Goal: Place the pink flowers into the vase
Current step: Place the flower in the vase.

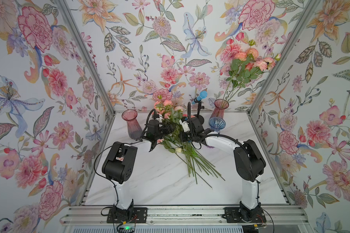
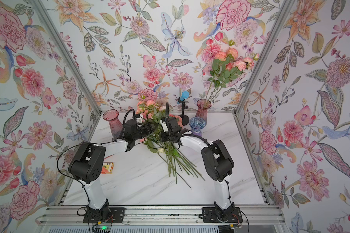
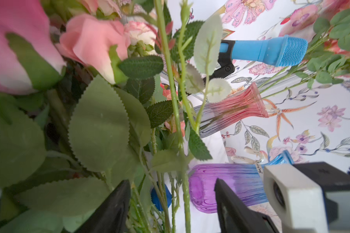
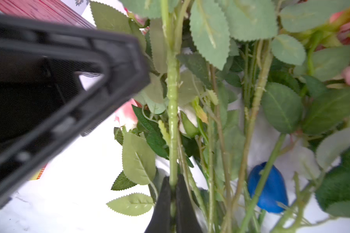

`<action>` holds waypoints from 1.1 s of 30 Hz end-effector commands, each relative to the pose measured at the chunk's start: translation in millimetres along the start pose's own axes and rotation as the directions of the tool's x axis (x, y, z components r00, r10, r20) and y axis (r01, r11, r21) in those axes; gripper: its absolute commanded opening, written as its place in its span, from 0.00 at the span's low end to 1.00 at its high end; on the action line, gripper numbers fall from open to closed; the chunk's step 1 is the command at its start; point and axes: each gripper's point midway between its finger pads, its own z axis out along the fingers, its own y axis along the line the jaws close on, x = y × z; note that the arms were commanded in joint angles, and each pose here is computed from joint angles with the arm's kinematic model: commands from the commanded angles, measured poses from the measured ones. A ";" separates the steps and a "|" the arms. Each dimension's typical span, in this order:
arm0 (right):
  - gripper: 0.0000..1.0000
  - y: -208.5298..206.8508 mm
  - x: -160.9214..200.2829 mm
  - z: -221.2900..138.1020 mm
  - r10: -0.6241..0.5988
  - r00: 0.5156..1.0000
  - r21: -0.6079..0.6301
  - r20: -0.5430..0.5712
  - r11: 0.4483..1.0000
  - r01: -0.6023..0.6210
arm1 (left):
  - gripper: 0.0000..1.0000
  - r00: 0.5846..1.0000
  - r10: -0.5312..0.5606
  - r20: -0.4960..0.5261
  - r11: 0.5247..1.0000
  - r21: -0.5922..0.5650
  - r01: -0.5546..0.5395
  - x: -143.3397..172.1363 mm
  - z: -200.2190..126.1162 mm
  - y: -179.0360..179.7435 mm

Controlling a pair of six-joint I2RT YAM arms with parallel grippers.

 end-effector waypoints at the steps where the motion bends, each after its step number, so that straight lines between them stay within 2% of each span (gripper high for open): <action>1: 0.00 -2.4 -22.2 -24.7 -0.008 0.998 -0.007 0.061 1.000 0.008 | 0.83 0.997 0.045 0.063 0.999 0.009 -0.045 -26.9 -18.0 -16.8; 4: 0.00 -4.7 -34.0 -35.7 -0.009 0.996 -0.006 0.084 1.000 0.010 | 0.99 0.994 0.076 0.073 0.997 0.008 -0.077 -34.2 -26.0 -27.3; 5: 0.00 -4.7 -38.7 -39.9 -0.010 0.996 -0.007 0.092 1.000 0.011 | 1.00 0.993 0.086 0.076 0.996 0.010 -0.087 -36.8 -28.6 -31.0; 17: 0.00 32.9 -97.8 -95.1 -0.104 0.979 -0.079 0.175 0.990 0.119 | 1.00 0.977 0.209 0.039 0.978 -0.032 -0.208 -35.3 -47.0 -40.6; 21: 0.00 41.5 -97.3 -102.1 -0.097 0.981 -0.118 0.169 0.986 0.118 | 1.00 0.977 0.206 0.050 0.978 -0.007 -0.206 -33.1 -49.6 -42.9; 26: 0.00 50.3 -94.1 -111.9 -0.074 0.984 -0.166 0.164 0.981 0.101 | 1.00 0.988 0.138 0.067 0.988 0.059 -0.142 -25.1 -46.4 -42.4; 33: 0.00 47.4 -84.2 -112.1 -0.040 0.990 -0.202 0.132 0.977 0.066 | 1.00 0.989 0.130 0.065 0.983 0.120 -0.137 -6.7 -39.9 -55.4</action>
